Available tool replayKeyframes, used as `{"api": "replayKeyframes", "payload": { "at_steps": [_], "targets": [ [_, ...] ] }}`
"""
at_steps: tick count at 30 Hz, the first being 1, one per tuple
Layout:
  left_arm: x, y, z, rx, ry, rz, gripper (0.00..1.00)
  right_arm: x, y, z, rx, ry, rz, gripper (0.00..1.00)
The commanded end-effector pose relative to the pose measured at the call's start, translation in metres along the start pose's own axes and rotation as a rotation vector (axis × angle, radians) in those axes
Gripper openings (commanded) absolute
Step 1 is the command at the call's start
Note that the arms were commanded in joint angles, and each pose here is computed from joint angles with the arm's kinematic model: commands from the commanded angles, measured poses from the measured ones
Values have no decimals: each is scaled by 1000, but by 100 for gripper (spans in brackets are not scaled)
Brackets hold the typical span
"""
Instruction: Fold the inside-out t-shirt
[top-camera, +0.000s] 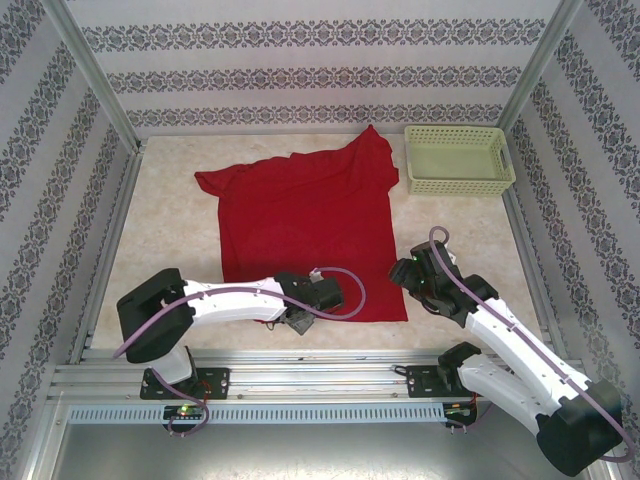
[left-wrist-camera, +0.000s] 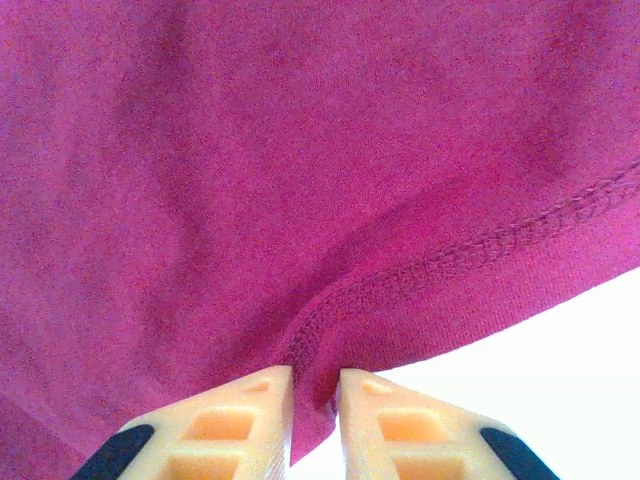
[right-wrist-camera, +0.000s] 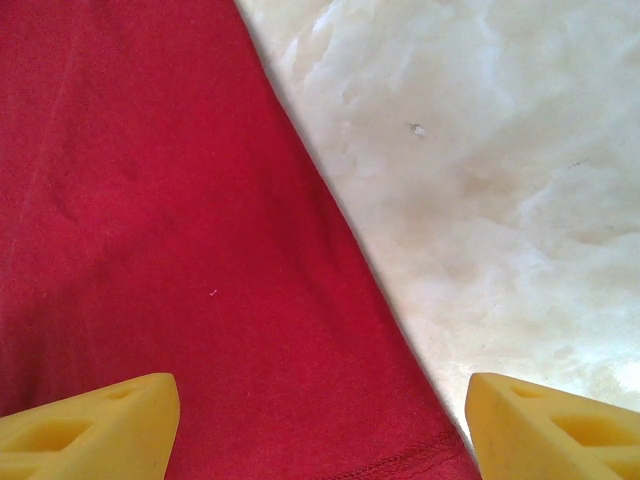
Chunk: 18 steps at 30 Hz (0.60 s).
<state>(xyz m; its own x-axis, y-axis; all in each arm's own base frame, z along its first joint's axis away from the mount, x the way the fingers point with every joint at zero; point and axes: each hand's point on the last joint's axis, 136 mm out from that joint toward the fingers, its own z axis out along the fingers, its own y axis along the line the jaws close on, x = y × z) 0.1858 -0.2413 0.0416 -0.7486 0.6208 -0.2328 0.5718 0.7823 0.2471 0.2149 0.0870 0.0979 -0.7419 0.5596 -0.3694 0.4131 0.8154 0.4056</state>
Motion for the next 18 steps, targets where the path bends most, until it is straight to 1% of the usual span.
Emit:
{"api": "replayKeyframes", "payload": {
  "at_steps": [1,5,10,18],
  "targets": [
    [-9,3,-9,16,-34,5,15,2,-3,4,4,12,-1,75],
    [-10,2,-9,29,-43,-7,10,4,-2,7,4,21,0,75],
    [-12,4,-5,55,-48,-41,0,5,-2,8,4,26,-4,75],
    [-17,6,-5,105,-82,-105,0,9,3,9,-15,33,-16,76]
  ]
}}
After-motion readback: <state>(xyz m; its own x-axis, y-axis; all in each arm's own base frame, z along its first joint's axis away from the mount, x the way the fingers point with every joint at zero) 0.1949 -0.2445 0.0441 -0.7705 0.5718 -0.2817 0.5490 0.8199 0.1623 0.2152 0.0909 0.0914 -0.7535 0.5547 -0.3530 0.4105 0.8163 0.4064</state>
